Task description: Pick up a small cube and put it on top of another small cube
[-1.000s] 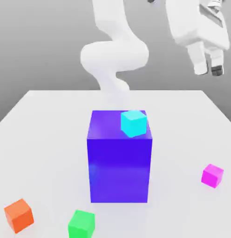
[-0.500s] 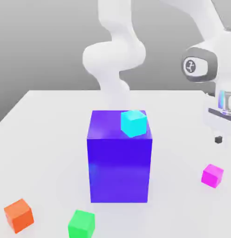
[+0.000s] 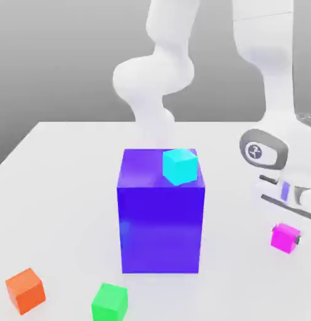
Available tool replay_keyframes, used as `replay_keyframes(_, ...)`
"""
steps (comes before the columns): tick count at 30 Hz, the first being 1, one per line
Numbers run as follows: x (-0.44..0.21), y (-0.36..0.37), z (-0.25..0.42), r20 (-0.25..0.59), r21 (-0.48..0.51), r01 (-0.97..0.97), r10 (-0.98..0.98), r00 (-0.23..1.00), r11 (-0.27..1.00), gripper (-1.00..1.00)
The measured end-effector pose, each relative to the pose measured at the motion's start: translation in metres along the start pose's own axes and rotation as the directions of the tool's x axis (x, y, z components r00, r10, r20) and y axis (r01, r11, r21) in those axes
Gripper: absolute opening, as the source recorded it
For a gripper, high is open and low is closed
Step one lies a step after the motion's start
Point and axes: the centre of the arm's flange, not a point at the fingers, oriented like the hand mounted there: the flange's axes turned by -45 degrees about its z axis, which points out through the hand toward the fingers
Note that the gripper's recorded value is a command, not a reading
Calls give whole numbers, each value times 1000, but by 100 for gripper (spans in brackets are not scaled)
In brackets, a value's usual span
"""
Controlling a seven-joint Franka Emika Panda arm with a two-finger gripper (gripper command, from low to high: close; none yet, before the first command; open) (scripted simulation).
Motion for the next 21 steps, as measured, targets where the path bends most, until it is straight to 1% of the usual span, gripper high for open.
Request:
replay_keyframes(2,0,0,0,0,0,0,0,1000,1000,-100)
replay_keyframes(8,-2,3,-55,1,3,-11,11,1000,1000,-100)
replay_keyframes(10,-34,11,-63,3,12,-148,148,989,989,-100)
replay_keyframes(12,-74,15,-67,7,18,-316,316,949,949,-100)
replay_keyframes(14,-116,14,-72,11,21,-475,475,880,880,-100)
replay_keyframes(16,-158,9,-76,16,23,-620,620,785,784,-100)
replay_keyframes(18,-199,0,-82,20,23,-746,746,666,665,-100)
replay_keyframes(21,-260,-23,-90,24,21,-892,892,451,451,-100)
